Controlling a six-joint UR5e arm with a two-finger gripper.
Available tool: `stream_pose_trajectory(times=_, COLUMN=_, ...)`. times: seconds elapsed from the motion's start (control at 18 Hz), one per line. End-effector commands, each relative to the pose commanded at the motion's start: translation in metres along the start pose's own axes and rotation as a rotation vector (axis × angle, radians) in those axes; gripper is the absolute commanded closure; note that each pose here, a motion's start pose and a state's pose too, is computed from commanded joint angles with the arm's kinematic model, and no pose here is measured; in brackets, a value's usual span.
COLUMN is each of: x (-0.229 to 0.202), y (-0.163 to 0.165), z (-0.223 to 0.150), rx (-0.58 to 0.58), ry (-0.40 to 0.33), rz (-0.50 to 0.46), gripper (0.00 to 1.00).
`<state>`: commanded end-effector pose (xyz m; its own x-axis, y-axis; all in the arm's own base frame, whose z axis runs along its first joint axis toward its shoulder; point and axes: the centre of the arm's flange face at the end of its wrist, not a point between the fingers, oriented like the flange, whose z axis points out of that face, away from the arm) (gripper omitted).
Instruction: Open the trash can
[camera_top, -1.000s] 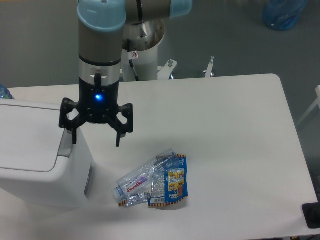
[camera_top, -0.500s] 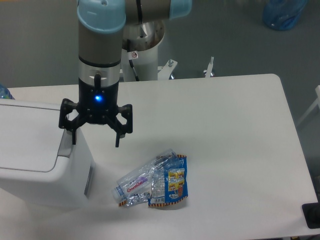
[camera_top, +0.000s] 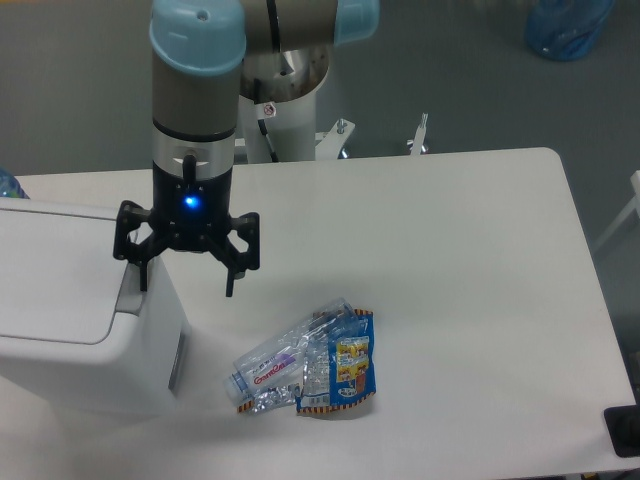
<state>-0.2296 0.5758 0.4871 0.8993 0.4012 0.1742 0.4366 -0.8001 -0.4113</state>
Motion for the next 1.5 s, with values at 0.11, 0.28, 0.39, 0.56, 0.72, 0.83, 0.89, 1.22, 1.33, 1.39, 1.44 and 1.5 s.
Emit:
stream_pose_trajectory(times=0.11, x=0.000, y=0.000, z=0.000, rx=0.000, ry=0.000, rz=0.000, gripper=0.00)
stream_pose_trajectory(times=0.28, x=0.000, y=0.000, z=0.001, rx=-0.001, ry=0.000, rz=0.000, gripper=0.00)
stream_pose_trajectory(times=0.39, x=0.000, y=0.000, z=0.001, rx=-0.001, ry=0.000, rz=0.000, gripper=0.00)
stream_pose_trajectory(times=0.56, x=-0.001, y=0.000, z=0.003, rx=-0.003, ry=0.000, rz=-0.001, gripper=0.00)
stream_pose_trajectory(times=0.72, x=0.000, y=0.001, z=0.005, rx=-0.008, ry=0.002, rz=0.000, gripper=0.00)
stream_pose_trajectory(times=0.83, x=0.000, y=0.000, z=0.006, rx=-0.008, ry=0.002, rz=-0.001, gripper=0.00)
stream_pose_trajectory(times=0.89, x=-0.001, y=0.001, z=0.006, rx=-0.009, ry=0.002, rz=-0.001, gripper=0.00)
stream_pose_trajectory(times=1.22, x=0.001, y=-0.006, z=-0.004, rx=0.014, ry=-0.001, rz=0.016, gripper=0.00)
stream_pose_trajectory(times=1.33, x=0.004, y=-0.022, z=-0.025, rx=0.065, ry=-0.009, rz=0.036, gripper=0.00)
stream_pose_trajectory(times=1.39, x=0.001, y=-0.030, z=-0.038, rx=0.093, ry=-0.018, rz=0.046, gripper=0.00)
stream_pose_trajectory(times=1.44, x=-0.002, y=-0.036, z=-0.046, rx=0.114, ry=-0.028, rz=0.084, gripper=0.00)
stream_pose_trajectory(times=1.5, x=-0.010, y=-0.036, z=-0.050, rx=0.115, ry=-0.048, rz=0.138, gripper=0.00)
